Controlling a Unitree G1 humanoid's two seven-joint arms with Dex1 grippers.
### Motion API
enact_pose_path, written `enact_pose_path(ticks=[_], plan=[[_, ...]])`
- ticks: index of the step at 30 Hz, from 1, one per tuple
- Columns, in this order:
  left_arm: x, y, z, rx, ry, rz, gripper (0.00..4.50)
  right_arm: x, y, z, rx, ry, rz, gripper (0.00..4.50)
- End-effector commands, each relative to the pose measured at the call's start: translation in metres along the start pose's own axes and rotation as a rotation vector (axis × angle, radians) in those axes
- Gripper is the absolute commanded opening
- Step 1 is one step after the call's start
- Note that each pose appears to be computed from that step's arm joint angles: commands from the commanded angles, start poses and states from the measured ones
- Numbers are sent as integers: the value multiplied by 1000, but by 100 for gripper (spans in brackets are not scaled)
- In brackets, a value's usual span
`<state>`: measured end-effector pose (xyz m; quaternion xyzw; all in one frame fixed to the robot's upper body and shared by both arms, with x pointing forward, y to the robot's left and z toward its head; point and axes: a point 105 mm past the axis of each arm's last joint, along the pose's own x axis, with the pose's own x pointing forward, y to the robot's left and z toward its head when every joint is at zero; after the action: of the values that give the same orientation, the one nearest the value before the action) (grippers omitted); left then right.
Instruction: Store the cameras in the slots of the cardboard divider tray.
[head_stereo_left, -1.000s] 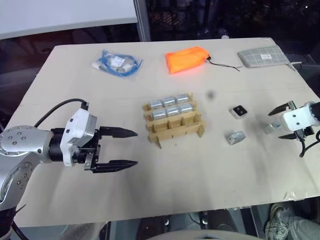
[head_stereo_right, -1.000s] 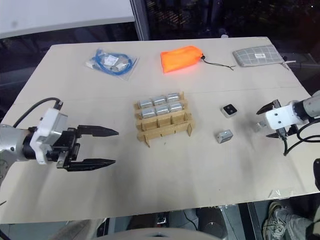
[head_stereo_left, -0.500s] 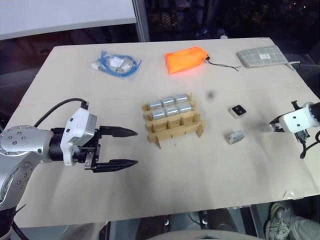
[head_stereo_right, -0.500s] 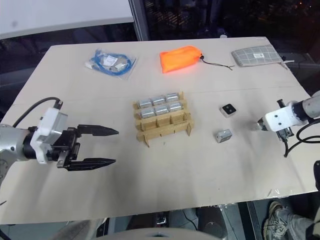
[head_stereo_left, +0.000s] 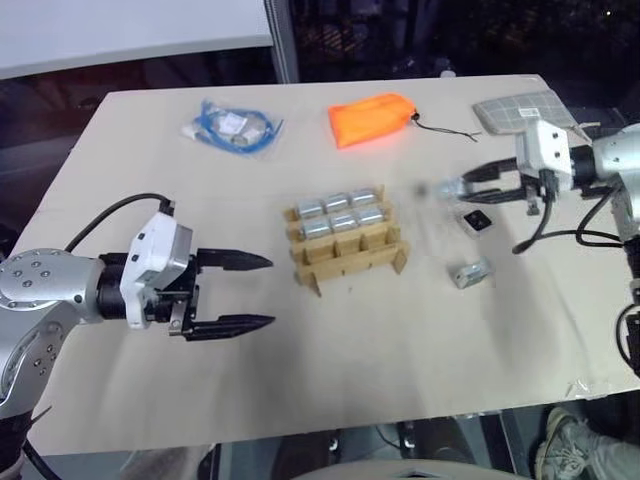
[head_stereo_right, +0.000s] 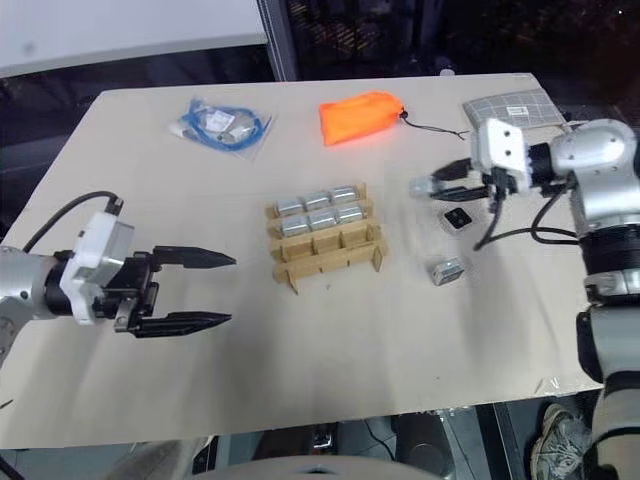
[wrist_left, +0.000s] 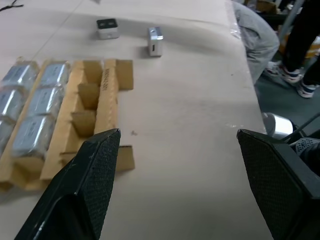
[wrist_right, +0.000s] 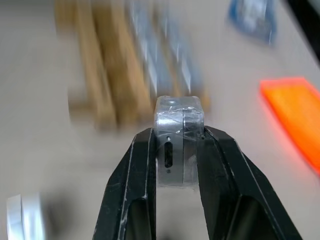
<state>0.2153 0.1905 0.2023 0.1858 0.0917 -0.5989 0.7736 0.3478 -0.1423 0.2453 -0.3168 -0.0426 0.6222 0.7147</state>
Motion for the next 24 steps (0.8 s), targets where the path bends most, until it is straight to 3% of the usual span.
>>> enact_pose_path(ticks=[1,8,24], plan=[[-15,10,8,36,10,81,388,19,-2,33,84,-213,-42,63],[-33,16,3,17,29,170,388,74,12,51,193,-412,10,63],[-76,10,-12,-43,20,398,388,141,36,35,169,-437,131,63]])
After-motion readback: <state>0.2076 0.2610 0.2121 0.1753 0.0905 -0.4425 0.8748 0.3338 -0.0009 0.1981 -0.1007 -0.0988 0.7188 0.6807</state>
